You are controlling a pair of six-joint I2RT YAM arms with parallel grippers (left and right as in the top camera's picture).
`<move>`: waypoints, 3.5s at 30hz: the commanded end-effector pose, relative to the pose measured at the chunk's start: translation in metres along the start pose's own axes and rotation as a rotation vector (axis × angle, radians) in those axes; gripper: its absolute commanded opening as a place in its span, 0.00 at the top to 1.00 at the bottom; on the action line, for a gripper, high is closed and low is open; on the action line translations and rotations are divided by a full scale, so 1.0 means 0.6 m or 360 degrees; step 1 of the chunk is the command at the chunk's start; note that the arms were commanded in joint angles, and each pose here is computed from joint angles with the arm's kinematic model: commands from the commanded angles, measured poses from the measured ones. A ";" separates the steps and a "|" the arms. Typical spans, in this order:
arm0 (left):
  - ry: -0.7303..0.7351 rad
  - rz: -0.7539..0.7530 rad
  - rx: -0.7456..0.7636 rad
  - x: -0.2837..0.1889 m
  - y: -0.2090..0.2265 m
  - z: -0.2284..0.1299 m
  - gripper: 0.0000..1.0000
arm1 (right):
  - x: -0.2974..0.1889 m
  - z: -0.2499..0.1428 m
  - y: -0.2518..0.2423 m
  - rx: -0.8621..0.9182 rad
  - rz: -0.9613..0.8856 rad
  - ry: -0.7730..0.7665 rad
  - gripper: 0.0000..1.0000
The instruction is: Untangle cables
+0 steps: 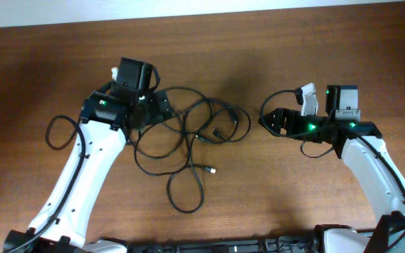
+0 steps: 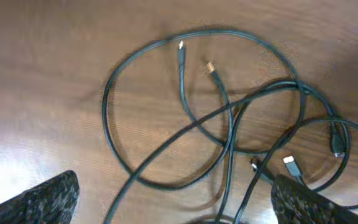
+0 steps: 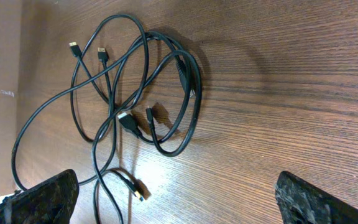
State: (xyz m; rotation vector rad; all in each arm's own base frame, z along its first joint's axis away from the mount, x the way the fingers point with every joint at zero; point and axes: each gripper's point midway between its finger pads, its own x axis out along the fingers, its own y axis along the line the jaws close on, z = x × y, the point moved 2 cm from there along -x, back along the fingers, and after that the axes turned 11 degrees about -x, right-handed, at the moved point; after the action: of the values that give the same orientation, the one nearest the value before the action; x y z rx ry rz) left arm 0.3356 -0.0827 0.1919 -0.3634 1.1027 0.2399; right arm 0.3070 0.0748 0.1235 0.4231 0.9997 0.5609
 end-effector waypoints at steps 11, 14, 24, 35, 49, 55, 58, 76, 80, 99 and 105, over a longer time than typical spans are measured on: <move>0.0654 0.0258 -0.0872 0.131 0.096 -0.246 0.88 | -0.004 0.000 0.007 -0.0031 0.0025 -0.0011 0.01; 0.0658 -0.0496 -0.0305 0.129 -0.022 -0.206 1.00 | -0.003 0.000 0.007 -0.0032 0.0027 -0.0010 0.01; -0.0225 -0.1353 0.0575 -0.126 -0.150 -0.048 1.00 | 0.029 -0.021 0.062 -0.0159 0.0129 0.0103 0.01; -0.1088 -0.1364 0.0467 -0.327 -0.096 0.029 1.00 | 0.153 0.063 0.177 -0.0777 -0.0103 -0.0356 0.01; -0.1604 -0.0848 -0.0052 -0.398 0.078 0.099 1.00 | 0.122 0.143 -0.149 -0.0078 -0.1206 -0.0475 0.01; -0.1770 -0.0434 -0.0373 -0.383 0.192 0.162 1.00 | 0.052 0.116 -0.114 -0.0148 -0.0997 -0.0244 0.01; -0.1464 -0.0649 -0.0299 -0.311 0.143 0.168 1.00 | 0.016 0.104 -0.008 -0.0216 -0.0655 -0.0236 0.01; -0.1219 0.0561 -0.0447 0.128 0.491 0.430 1.00 | 0.091 -0.048 0.159 -0.0626 -0.0342 0.0273 0.01; -0.0729 0.0687 -0.0906 0.246 0.613 0.299 1.00 | 0.091 -0.048 0.159 -0.0627 -0.0342 0.0272 0.01; 0.0153 -0.0502 -0.0218 -0.006 0.069 0.276 0.01 | -0.152 -0.038 0.031 0.0244 -0.0930 -0.0119 0.01; 0.0337 -0.0598 0.0779 -0.021 -0.145 0.111 0.04 | -0.147 -0.053 0.008 0.0299 -0.1014 -0.0018 0.01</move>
State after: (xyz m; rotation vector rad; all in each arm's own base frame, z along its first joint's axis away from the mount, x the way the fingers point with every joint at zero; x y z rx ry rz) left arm 0.4257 -0.1089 0.2471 -0.3468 1.2465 -0.3122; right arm 0.2389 0.0320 0.1757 0.2623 1.0868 -0.0722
